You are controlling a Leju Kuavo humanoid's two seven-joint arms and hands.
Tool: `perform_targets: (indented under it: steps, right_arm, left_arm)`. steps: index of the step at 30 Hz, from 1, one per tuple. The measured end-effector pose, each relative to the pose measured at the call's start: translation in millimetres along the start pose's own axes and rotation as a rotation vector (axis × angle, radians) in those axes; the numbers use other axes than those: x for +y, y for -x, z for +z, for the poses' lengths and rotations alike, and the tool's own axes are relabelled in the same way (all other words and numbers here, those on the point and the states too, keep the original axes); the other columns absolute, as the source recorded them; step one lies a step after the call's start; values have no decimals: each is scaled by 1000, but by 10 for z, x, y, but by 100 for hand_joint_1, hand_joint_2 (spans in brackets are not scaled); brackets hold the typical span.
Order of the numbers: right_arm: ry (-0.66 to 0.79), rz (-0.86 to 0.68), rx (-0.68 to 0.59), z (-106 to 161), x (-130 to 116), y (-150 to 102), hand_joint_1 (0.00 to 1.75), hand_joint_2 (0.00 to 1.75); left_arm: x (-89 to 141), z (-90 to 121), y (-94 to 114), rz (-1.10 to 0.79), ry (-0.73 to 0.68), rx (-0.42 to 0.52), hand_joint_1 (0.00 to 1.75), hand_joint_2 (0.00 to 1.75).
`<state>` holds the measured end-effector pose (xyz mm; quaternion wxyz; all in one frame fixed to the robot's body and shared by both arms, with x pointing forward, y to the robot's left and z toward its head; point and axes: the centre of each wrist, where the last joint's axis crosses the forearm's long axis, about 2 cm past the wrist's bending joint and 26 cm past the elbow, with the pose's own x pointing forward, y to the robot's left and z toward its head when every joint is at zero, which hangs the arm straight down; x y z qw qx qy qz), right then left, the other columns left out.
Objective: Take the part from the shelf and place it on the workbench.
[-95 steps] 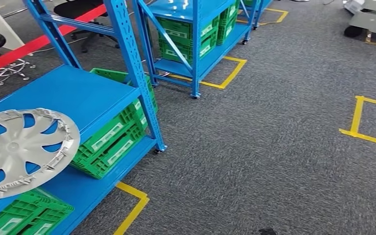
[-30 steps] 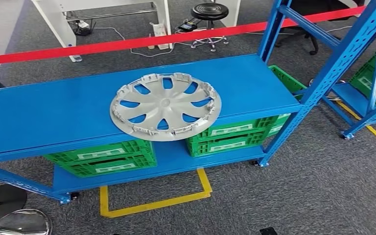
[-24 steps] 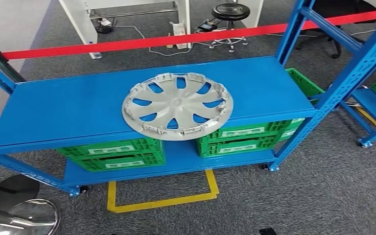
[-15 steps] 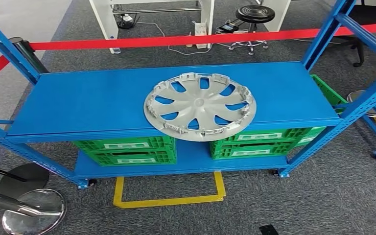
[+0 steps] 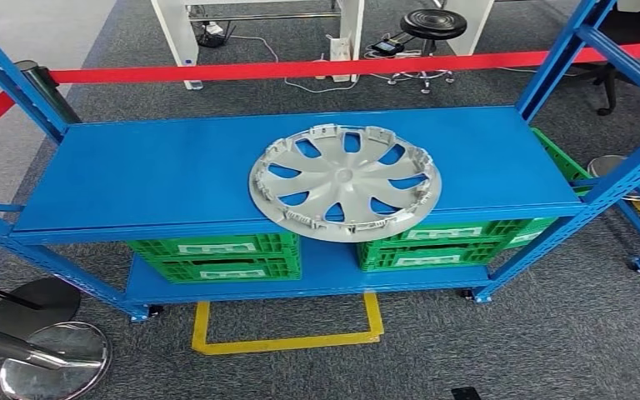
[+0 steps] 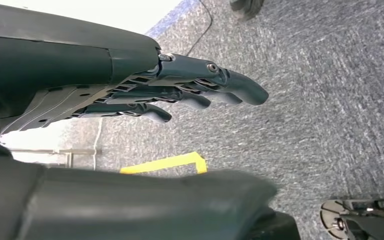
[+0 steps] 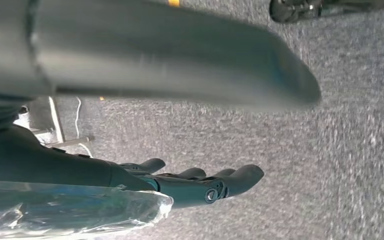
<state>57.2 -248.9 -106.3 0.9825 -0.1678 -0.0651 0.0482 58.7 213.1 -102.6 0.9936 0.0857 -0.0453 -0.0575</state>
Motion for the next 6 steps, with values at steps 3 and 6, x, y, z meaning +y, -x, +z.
perform_targets:
  steps: [3, 6]
  right_arm:
    - [10, -7, -19, -1, -3, 2, 0, 44]
    - [18, 7, -11, -1, -5, 0, 0, 0]
  left_arm:
    - [7, -2, 1, 0, -2, -23, 0, 0]
    - [9, -3, 0, -1, -4, -53, 0, 0]
